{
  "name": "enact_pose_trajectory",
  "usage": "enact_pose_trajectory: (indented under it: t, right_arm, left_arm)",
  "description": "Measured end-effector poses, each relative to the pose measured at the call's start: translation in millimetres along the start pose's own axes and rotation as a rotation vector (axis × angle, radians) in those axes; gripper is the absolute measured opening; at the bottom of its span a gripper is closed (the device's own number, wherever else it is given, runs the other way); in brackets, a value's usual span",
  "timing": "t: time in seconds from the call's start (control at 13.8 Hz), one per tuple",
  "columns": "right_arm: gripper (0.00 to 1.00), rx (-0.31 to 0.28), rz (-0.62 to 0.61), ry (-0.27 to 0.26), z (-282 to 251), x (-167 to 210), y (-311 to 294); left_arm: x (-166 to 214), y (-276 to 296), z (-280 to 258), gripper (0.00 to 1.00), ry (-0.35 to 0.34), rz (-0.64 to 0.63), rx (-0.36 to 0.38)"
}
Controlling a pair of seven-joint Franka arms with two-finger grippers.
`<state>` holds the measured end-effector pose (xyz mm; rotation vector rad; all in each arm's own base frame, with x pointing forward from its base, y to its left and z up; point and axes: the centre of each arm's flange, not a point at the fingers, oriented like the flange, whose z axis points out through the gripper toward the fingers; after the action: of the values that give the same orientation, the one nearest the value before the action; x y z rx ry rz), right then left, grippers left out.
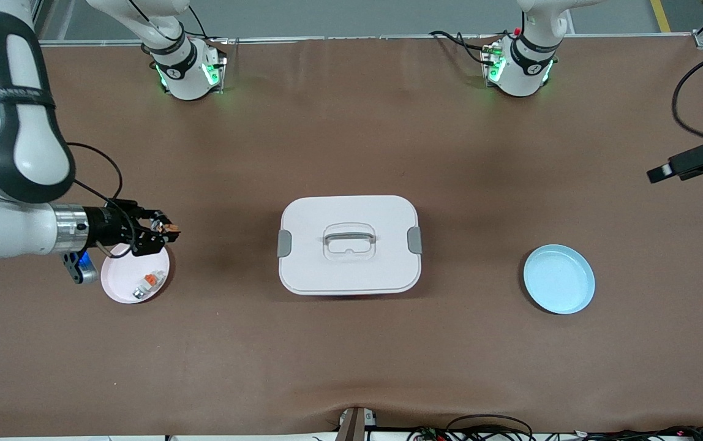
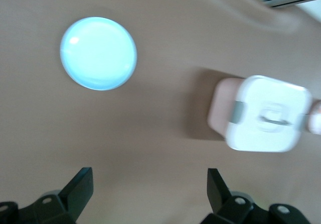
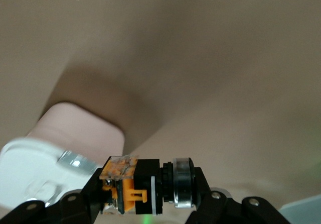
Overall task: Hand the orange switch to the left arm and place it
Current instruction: 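Carry the switch over the box while the left gripper reaches toward it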
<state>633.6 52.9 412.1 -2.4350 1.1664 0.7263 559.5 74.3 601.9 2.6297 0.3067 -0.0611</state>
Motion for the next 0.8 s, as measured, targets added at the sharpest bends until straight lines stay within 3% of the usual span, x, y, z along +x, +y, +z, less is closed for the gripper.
enact_pose_trajectory:
  t: [0.29, 0.43, 0.58, 0.8]
  right_arm:
    - [0.73, 0.104, 0.113, -0.123, -9.9, -25.3, -15.0]
    - [0.73, 0.129, 0.155, -0.175, -3.4, -41.3, -28.3]
    - [0.73, 0.134, 0.199, -0.179, 4.6, -64.0, -47.6]
    - [0.73, 0.162, 0.251, -0.188, 10.3, -108.8, -80.6]
  left_arm:
    - [-24.1, 29.1, -8.9, 1.00, 0.000, 0.019, -0.248]
    - [-36.5, 43.9, -7.2, 1.00, -0.013, 0.027, -0.346]
    - [-48.4, 59.3, -0.1, 1.00, -0.024, 0.036, -0.411]
    - [-68.7, 111.2, 26.8, 1.00, 0.030, 0.064, -0.472]
